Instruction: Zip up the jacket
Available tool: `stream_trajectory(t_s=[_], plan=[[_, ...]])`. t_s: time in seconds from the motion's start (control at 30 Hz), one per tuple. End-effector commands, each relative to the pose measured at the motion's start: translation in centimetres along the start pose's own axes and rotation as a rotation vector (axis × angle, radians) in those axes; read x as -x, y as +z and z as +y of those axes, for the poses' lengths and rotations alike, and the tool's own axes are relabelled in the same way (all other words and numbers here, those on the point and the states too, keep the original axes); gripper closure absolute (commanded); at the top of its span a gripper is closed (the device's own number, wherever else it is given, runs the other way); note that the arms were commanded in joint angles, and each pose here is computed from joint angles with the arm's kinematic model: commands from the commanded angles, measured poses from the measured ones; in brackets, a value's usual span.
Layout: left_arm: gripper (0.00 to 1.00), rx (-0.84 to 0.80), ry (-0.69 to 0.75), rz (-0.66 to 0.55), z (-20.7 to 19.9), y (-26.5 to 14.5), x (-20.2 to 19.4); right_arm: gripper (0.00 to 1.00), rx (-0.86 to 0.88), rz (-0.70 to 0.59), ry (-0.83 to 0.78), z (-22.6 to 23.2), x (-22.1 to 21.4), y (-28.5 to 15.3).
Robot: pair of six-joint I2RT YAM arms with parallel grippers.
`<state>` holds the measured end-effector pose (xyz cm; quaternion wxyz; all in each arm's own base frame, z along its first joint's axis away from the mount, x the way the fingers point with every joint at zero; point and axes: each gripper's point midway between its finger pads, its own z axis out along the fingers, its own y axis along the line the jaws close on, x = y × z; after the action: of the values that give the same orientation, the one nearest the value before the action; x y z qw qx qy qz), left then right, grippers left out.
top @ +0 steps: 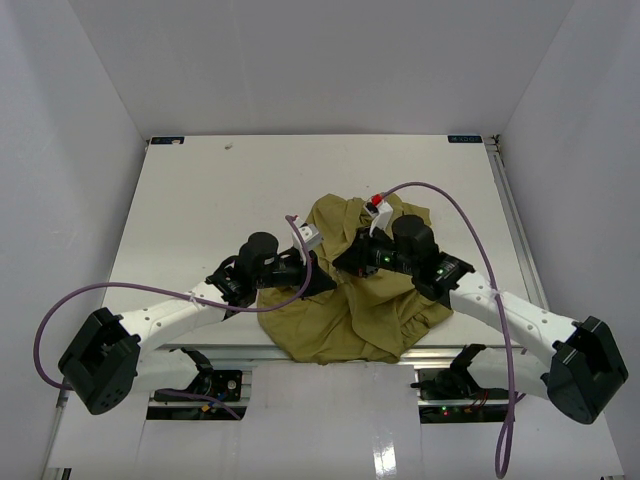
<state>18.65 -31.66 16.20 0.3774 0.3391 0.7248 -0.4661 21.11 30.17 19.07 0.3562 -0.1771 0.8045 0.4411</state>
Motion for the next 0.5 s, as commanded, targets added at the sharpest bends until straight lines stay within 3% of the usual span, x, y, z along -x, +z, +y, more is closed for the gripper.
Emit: stream_trajectory(t_s=[0.0, 0.2, 0.47], plan=[[1.00, -0.009, 0.022, 0.000, -0.3, -0.1, 0.0, 0.92, -0.011, -0.159, -0.064, 0.5, 2.8, -1.6], [1.00, -0.009, 0.024, -0.001, -0.2, 0.0, 0.1, 0.92, -0.024, -0.292, -0.103, 0.5, 4.1, -3.8], [1.00, -0.034, 0.032, -0.004, -0.6, 0.0, 0.1, 0.92, 0.017, -0.288, -0.115, 0.6, 3.1, -3.4]])
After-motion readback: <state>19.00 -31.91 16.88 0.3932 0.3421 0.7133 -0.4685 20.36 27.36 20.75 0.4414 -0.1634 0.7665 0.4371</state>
